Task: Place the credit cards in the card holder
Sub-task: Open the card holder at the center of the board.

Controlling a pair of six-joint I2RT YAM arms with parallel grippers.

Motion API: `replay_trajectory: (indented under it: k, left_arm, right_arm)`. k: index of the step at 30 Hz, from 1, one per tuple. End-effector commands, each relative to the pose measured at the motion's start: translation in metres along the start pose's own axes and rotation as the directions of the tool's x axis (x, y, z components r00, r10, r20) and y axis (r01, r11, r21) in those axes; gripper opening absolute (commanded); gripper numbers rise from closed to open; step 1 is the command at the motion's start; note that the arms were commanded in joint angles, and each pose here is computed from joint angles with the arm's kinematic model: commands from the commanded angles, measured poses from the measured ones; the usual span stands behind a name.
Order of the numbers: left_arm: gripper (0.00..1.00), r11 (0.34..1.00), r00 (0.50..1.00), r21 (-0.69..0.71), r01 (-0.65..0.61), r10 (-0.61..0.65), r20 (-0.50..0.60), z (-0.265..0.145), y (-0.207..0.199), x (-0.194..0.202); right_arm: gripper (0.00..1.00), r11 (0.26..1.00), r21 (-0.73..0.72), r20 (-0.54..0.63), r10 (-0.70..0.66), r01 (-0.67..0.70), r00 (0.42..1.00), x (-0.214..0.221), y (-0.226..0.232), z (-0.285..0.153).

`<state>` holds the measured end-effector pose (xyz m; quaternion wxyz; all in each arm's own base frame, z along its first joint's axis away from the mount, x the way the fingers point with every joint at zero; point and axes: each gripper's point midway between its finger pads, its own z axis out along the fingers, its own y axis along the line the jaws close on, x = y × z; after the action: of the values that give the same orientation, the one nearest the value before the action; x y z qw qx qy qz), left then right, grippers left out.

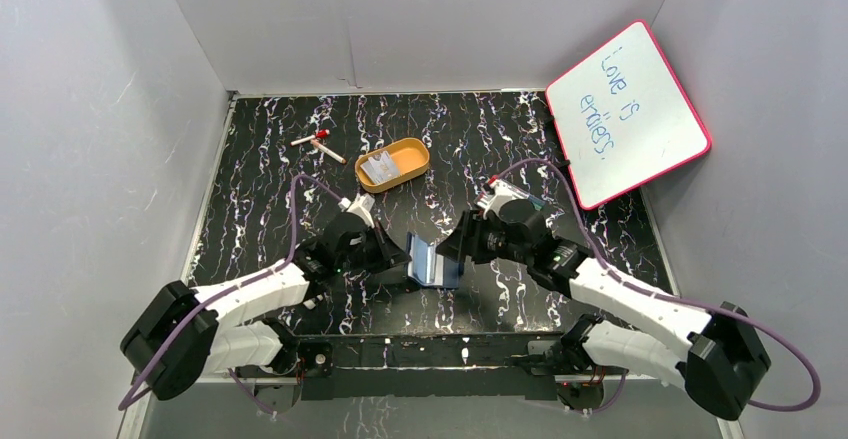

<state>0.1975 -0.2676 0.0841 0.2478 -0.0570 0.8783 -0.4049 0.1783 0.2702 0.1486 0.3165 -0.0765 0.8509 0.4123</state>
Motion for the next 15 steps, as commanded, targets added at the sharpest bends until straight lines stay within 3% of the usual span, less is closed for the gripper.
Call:
replay_trajectory:
  k: [1,15]
  left_arm:
    - [0.00,0.998,0.992,-0.023,0.065,-0.062,0.106,-0.006,0.003,-0.014]
    - [0.00,0.997,0.994,-0.038,0.067,-0.063,0.093,0.000,0.009,-0.010]
  right_arm:
    - [0.66,0.996,-0.082,-0.014,0.041,-0.042,0.999,-0.006,0.029,0.014]
    - [0.60,0.998,-0.062,-0.141,0.023,-0.032,0.990,0.015,0.030,0.067]
